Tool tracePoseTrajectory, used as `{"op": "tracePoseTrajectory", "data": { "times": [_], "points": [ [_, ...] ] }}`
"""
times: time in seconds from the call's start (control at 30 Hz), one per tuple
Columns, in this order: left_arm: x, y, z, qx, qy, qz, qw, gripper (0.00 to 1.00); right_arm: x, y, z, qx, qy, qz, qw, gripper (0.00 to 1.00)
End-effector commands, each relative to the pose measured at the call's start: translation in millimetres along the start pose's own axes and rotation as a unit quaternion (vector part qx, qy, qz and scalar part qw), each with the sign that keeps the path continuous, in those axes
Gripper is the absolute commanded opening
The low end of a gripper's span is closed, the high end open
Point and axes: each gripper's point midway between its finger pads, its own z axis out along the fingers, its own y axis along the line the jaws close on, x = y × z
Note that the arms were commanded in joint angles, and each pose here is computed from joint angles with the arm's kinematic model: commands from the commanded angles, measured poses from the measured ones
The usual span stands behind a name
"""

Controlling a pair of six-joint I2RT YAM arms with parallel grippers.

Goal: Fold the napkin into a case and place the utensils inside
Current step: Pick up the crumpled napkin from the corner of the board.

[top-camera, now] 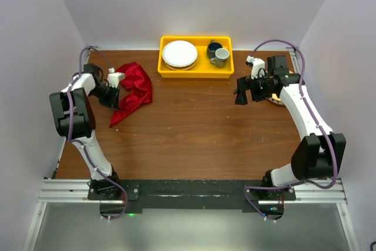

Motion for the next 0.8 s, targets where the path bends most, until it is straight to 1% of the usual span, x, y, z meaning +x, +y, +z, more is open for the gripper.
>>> {"op": "tracePoseTrajectory", "data": {
  "times": [0.0,0.1,0.13,0.2,0.23,0.27,0.3,0.33,0.37,0.4,0.43,0.47,0.5,0.53,0.6,0.63,0.7,0.73,0.77],
  "points": [
    [-6.4,-18.1,-10.5,0.021,-0.011,0.039,0.999,0.0,-20.0,8.2,-4.9,-0.02,-0.021,-0.005,1.0,0.98],
    [-28.1,-47.1,-36.2,0.044,-0.047,0.078,0.995,0.0,-25.0,9.5,-6.7,-0.022,-0.025,-0.008,0.999,0.98],
    [-40.4,-64.2,-44.3,0.055,-0.063,0.102,0.991,0.0,-27.8,9.6,-8.2,-0.023,-0.028,-0.008,0.999,0.98],
    [-61.1,-95.8,-76.6,0.061,-0.105,0.152,0.981,0.0,-30.5,11.4,-8.2,-0.028,-0.031,-0.009,0.999,0.98],
    [-70.4,-119.1,-85.0,0.068,-0.117,0.184,0.974,0.0,-34.8,12.9,-9.4,-0.031,-0.038,-0.012,0.999,0.98],
    [-81.1,-138.8,-107.1,0.062,-0.147,0.209,0.965,0.0,-37.9,14.7,-10.0,-0.037,-0.043,-0.011,0.998,0.98],
    [-94.1,-155.1,-122.3,0.064,-0.175,0.228,0.956,0.0,-39.3,16.2,-9.0,-0.041,-0.044,-0.01,0.998,0.98],
    [-103.0,-180.8,-133.6,0.078,-0.193,0.239,0.949,0.0,-45.2,18.3,-11.3,-0.046,-0.052,-0.014,0.997,0.98],
    [-110.5,-198.2,-153.4,0.081,-0.22,0.252,0.939,0.0,-47.9,19.8,-12.5,-0.051,-0.055,-0.014,0.997,0.98],
    [-124.4,-225.1,-176.8,0.101,-0.254,0.276,0.921,0.0,-49.7,21.7,-11.2,-0.059,-0.055,-0.014,0.997,0.98],
    [-130.3,-239.8,-191.2,0.112,-0.27,0.274,0.916,0.0,-56.4,23.8,-14.7,-0.063,-0.063,-0.018,0.996,0.98],
    [-137.3,-254.6,-210.0,0.119,-0.295,0.283,0.905,0.0,-59.3,25.5,-15.4,-0.067,-0.065,-0.021,0.995,0.98],
    [-147.4,-276.2,-236.9,0.137,-0.327,0.299,0.886,0.0,-61.9,28.6,-17.2,-0.077,-0.068,-0.024,0.994,0.98],
    [-151.2,-287.2,-252.4,0.153,-0.342,0.279,0.884,0.0,-67.3,30.8,-21.0,-0.08,-0.076,-0.028,0.993,0.98],
    [-164.7,-312.0,-299.8,0.174,-0.398,0.285,0.854,0.0,-72.2,34.6,-24.6,-0.09,-0.084,-0.037,0.992,0.98],
    [-166.6,-321.8,-315.5,0.195,-0.409,0.253,0.855,0.0,-75.6,37.9,-28.1,-0.096,-0.09,-0.041,0.99,0.98],
    [-173.8,-345.5,-361.1,0.222,-0.459,0.259,0.82,0.0,-78.9,40.2,-31.1,-0.1,-0.097,-0.046,0.989,0.98],
    [-173.8,-355.0,-376.9,0.249,-0.467,0.227,0.818,0.0,-79.3,41.7,-32.2,-0.104,-0.098,-0.048,0.989,0.98],
    [-178.6,-364.4,-401.0,0.253,-0.501,0.24,0.792,0.0,-79.8,42.4,-32.9,-0.105,-0.099,-0.049,0.988,0.98]
  ]
}}
